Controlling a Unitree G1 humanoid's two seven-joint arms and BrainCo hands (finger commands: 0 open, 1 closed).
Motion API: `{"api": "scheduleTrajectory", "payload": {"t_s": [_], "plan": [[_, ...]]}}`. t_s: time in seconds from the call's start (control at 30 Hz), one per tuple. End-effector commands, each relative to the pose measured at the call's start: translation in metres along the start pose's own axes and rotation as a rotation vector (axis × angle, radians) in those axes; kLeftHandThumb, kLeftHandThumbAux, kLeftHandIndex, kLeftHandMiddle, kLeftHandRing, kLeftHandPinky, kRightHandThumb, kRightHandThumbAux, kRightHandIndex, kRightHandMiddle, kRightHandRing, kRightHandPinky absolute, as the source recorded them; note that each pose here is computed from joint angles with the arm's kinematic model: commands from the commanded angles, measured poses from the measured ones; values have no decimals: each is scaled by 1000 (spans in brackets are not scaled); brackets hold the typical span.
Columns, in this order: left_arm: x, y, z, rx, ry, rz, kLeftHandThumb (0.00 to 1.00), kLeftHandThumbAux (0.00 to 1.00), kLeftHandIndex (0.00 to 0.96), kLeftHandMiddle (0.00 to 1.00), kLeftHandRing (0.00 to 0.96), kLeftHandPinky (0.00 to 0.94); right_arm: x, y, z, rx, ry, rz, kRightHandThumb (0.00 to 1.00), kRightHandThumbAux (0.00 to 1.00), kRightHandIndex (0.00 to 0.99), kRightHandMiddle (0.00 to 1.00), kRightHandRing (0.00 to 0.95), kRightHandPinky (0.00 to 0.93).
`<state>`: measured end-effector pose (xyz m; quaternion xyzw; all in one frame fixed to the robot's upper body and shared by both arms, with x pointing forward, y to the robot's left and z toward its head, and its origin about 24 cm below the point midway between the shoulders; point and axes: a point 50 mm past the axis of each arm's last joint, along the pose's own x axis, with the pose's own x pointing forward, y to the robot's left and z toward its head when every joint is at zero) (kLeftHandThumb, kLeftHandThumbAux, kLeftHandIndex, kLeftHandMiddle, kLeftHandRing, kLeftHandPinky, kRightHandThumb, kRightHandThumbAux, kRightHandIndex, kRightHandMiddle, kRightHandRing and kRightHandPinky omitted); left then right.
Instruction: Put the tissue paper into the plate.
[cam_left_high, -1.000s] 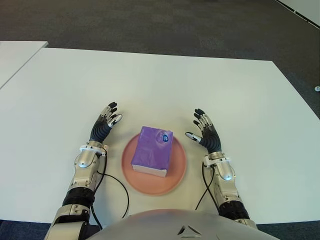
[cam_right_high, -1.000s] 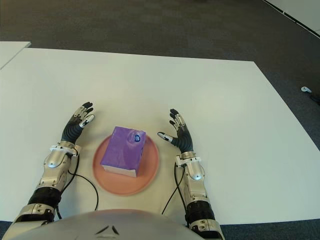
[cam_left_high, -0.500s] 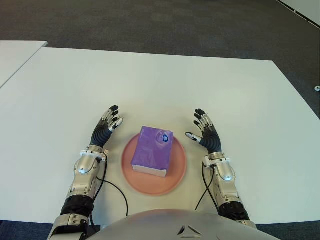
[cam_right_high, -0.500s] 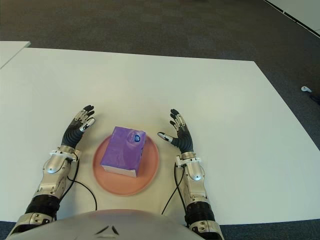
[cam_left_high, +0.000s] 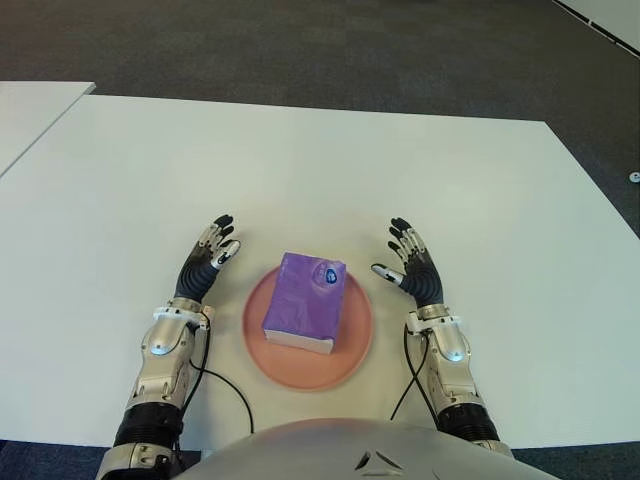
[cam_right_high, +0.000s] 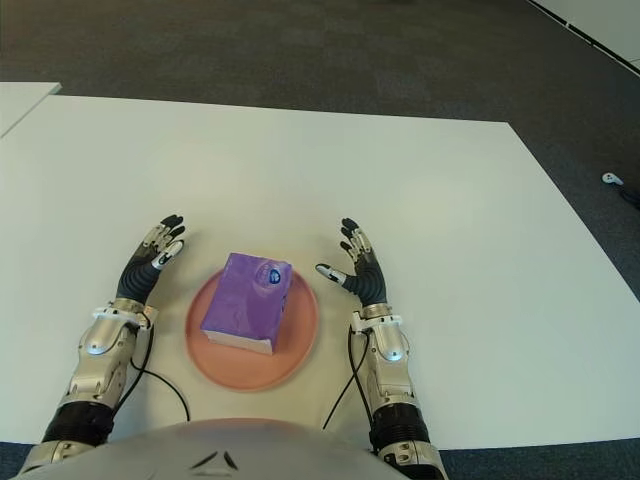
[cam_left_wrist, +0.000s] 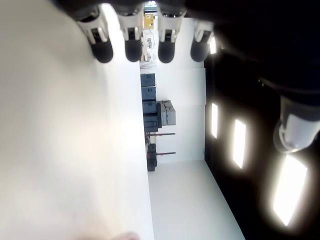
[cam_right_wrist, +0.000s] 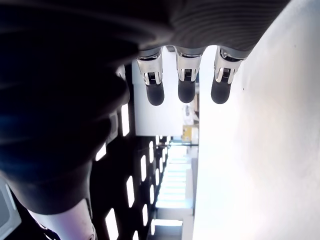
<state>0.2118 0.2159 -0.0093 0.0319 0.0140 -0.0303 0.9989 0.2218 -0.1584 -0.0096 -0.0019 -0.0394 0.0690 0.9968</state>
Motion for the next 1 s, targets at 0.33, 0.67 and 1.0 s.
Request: {"api": "scheduleTrajectory", "payload": {"t_s": [0.33, 0.67, 1.0], "plan": [[-13, -4, -6, -27, 34, 53, 0, 447, 0, 0, 0, 0, -41, 9, -42, 50, 319, -126, 5, 783, 0, 0, 0, 0], [-14, -4, -7, -37, 33, 74, 0, 457, 0, 0, 0, 0, -39, 10, -40, 31, 349, -183, 0, 748, 0, 0, 0, 0], [-13, -4, -6, -19, 8, 92, 0, 459, 0, 0, 0, 0, -37, 10, -39, 33, 353, -202, 0, 712, 0, 0, 0, 0]]}}
